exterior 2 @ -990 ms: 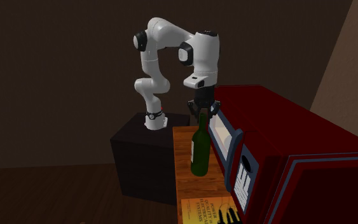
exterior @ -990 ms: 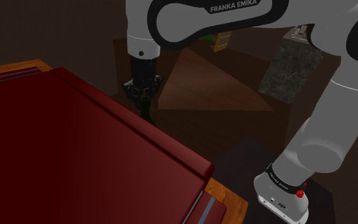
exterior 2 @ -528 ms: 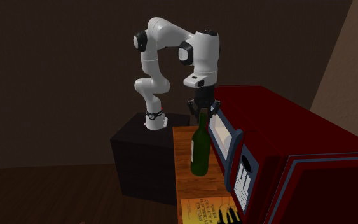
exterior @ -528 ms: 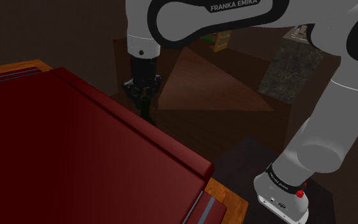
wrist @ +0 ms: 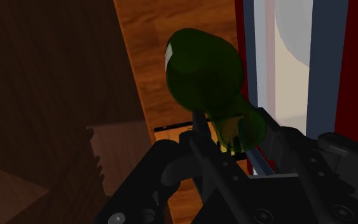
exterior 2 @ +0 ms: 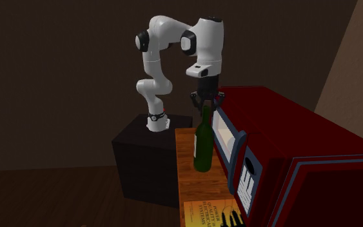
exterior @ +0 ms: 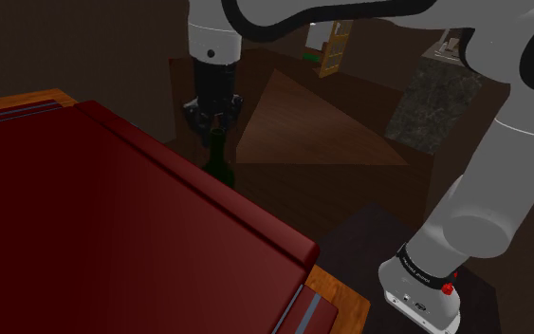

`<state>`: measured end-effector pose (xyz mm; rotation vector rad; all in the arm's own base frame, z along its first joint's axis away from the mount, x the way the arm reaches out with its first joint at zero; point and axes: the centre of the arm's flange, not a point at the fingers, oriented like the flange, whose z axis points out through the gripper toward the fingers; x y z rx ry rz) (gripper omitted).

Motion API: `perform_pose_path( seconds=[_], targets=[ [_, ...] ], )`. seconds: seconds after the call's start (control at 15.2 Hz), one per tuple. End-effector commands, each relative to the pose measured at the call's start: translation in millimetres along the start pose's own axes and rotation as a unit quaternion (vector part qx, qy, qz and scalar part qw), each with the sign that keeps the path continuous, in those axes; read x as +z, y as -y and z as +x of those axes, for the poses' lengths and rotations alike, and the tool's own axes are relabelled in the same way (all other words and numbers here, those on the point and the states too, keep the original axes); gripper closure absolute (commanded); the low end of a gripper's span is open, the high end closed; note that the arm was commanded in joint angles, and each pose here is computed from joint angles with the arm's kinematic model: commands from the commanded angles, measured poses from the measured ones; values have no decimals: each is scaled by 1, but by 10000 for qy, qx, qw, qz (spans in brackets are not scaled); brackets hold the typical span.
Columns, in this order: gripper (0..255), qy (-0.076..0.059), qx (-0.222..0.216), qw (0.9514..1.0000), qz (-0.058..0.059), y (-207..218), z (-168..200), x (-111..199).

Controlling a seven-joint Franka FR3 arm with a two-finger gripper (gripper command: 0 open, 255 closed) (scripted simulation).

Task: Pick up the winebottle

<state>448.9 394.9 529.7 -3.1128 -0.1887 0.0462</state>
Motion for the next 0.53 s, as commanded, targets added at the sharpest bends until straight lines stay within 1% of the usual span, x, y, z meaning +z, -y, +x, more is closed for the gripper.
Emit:
perform_pose_path(
  seconds=[0.0, 0.33, 0.46],
  targets=[
    [255, 0, 0, 10000, 0, 0, 0, -10],
    [255, 0, 0, 10000, 0, 1, -1, -37],
    [255, 0, 0, 10000, 0, 1, -1, -37]
  ],
)
